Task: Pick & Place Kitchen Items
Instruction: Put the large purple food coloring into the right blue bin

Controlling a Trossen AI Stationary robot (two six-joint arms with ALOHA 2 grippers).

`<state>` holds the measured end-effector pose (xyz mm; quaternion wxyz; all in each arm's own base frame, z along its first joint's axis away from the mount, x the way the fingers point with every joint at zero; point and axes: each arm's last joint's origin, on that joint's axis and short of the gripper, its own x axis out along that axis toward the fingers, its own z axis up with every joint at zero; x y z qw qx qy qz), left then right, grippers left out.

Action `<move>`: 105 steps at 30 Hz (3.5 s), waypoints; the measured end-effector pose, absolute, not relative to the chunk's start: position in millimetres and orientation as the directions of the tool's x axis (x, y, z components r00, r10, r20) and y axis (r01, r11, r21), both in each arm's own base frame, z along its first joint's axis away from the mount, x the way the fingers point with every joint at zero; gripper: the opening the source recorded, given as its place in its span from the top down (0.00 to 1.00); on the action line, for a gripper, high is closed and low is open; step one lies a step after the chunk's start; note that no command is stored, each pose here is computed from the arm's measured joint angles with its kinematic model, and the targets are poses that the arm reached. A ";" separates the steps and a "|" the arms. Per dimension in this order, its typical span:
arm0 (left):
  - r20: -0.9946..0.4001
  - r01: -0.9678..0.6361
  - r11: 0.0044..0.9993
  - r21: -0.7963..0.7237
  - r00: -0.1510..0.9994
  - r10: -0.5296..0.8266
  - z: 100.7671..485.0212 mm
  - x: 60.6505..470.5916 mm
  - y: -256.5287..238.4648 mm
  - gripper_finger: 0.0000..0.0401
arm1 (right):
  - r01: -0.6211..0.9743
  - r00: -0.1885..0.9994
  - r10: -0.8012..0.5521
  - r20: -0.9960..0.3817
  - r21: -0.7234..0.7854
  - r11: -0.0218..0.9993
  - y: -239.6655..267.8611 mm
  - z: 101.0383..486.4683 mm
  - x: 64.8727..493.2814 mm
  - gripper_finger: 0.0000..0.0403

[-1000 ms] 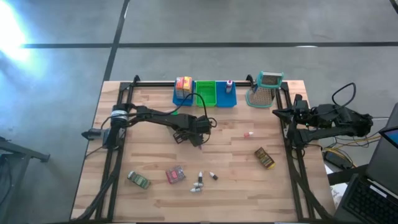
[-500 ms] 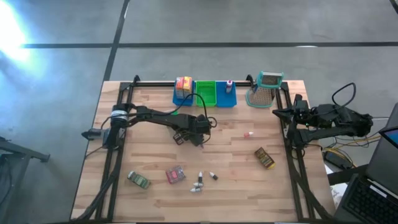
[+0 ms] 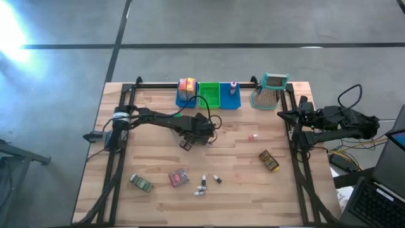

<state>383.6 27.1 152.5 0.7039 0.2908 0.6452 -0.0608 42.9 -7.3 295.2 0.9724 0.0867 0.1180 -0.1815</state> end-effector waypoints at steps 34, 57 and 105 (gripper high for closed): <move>-0.644 0.044 0.982 -0.184 0.749 -0.154 193.5 429.7 12.8 0.57 | 0.263 0.956 -0.221 -0.195 0.224 0.939 -0.5 282.0 69.8 0.98; -0.379 -0.045 0.992 -0.118 0.926 -0.002 221.4 398.2 -0.3 0.58 | 0.272 0.940 -0.205 -0.273 0.233 0.934 6.9 291.6 119.1 0.50; -0.326 -0.134 0.980 -0.144 0.942 0.081 246.7 306.3 -27.8 0.57 | 0.092 0.925 -0.042 -0.377 0.114 0.989 32.8 321.9 300.9 0.35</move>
